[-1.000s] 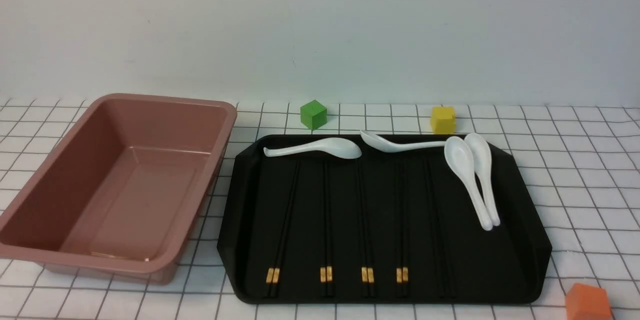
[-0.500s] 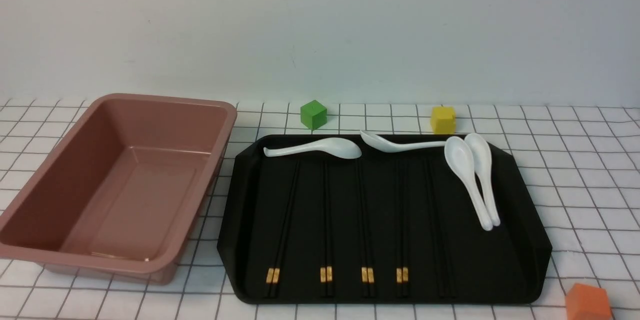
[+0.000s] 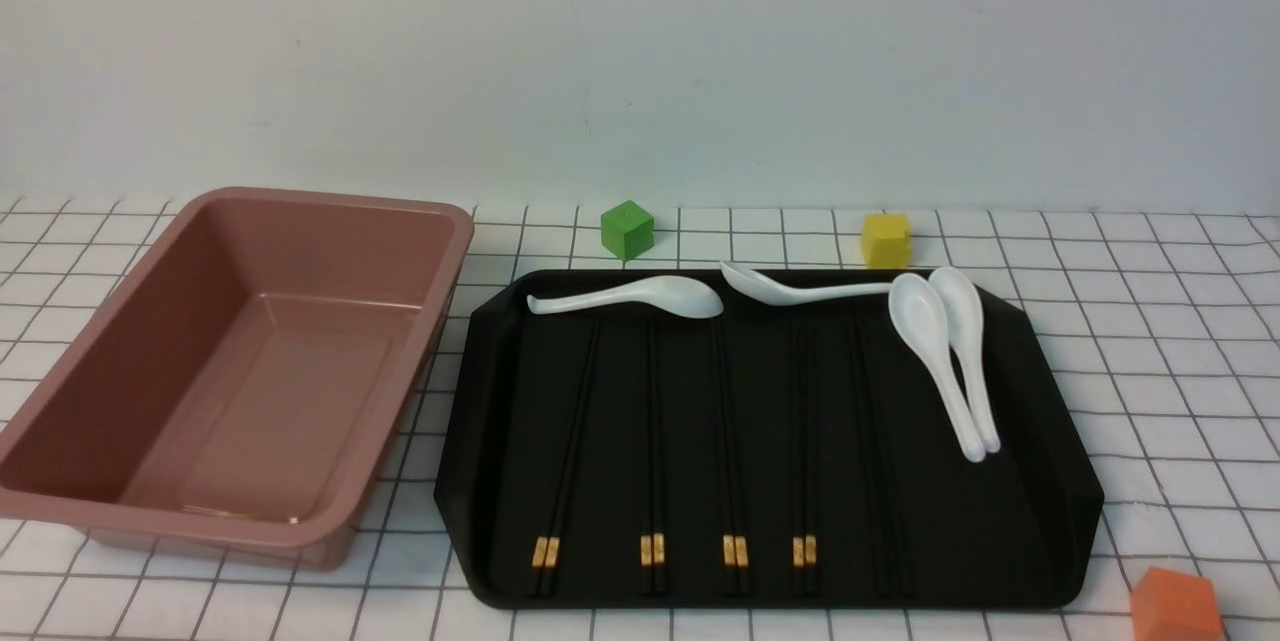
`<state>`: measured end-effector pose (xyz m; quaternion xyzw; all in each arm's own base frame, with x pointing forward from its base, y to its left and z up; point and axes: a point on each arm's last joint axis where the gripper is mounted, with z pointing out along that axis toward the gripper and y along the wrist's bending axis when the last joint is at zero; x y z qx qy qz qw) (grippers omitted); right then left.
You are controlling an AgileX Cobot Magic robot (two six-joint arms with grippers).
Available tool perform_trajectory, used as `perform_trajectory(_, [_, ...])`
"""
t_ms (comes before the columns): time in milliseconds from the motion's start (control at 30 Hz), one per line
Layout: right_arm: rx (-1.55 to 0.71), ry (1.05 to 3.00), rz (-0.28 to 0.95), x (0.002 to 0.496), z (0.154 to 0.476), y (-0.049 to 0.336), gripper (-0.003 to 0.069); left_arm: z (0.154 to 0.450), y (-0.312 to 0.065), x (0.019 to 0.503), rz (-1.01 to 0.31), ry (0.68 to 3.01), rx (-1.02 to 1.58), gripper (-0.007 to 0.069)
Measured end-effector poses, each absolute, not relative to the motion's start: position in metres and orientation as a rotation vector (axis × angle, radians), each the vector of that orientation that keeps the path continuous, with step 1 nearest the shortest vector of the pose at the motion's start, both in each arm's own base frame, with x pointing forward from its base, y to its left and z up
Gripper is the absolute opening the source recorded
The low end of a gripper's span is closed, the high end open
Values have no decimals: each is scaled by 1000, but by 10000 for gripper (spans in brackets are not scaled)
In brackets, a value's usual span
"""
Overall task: On white black tablecloth take chopsticks from black tray and put them in box.
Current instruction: 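Reach over to the black tray and grasp a pair of chopsticks with the left gripper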
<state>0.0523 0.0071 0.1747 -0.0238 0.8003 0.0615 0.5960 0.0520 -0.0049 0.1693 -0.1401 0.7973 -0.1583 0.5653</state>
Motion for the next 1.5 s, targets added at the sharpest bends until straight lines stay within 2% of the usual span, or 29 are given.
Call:
perform_trajectory(633, [-55, 1858, 143, 52, 175, 7, 240, 169, -6, 52, -399, 1872, -339, 239])
perform_trajectory(700, [-55, 1858, 143, 52, 175, 7, 240, 169, -8, 52, -512, 1865, -448, 239])
perform_trajectory(733, [-55, 1858, 143, 52, 175, 7, 240, 170, -11, 51, -636, 1849, -559, 239])
perform_trajectory(767, [-55, 1858, 143, 52, 175, 7, 240, 170, -13, 51, -661, 1845, -580, 239])
perform_trajectory(800, [-55, 1858, 143, 52, 175, 7, 240, 171, -18, 51, -868, 1804, -764, 239])
perform_trajectory(833, [-55, 1858, 143, 52, 175, 7, 240, 173, -20, 50, -1011, 1768, -887, 239])
perform_trajectory(867, [-55, 1858, 143, 52, 175, 7, 240, 173, -20, 50, -1011, 1768, -887, 239])
perform_trajectory(933, [-55, 1858, 143, 52, 175, 7, 240, 176, -26, 49, -1264, 1679, -1110, 239])
perform_trajectory(967, [-55, 1858, 143, 52, 175, 7, 240, 178, -27, 49, -1329, 1651, -1162, 239])
perform_trajectory(1033, [-55, 1858, 143, 52, 175, 7, 240, 179, -28, 49, -1385, 1622, -1204, 239])
perform_trajectory(1233, [-55, 1858, 144, 52, 175, 7, 240, 182, -27, 50, -1422, 1560, -1229, 239])
perform_trajectory(1500, [-55, 1858, 144, 52, 175, 7, 240, 194, -18, 54, -1519, 1324, -1299, 239])
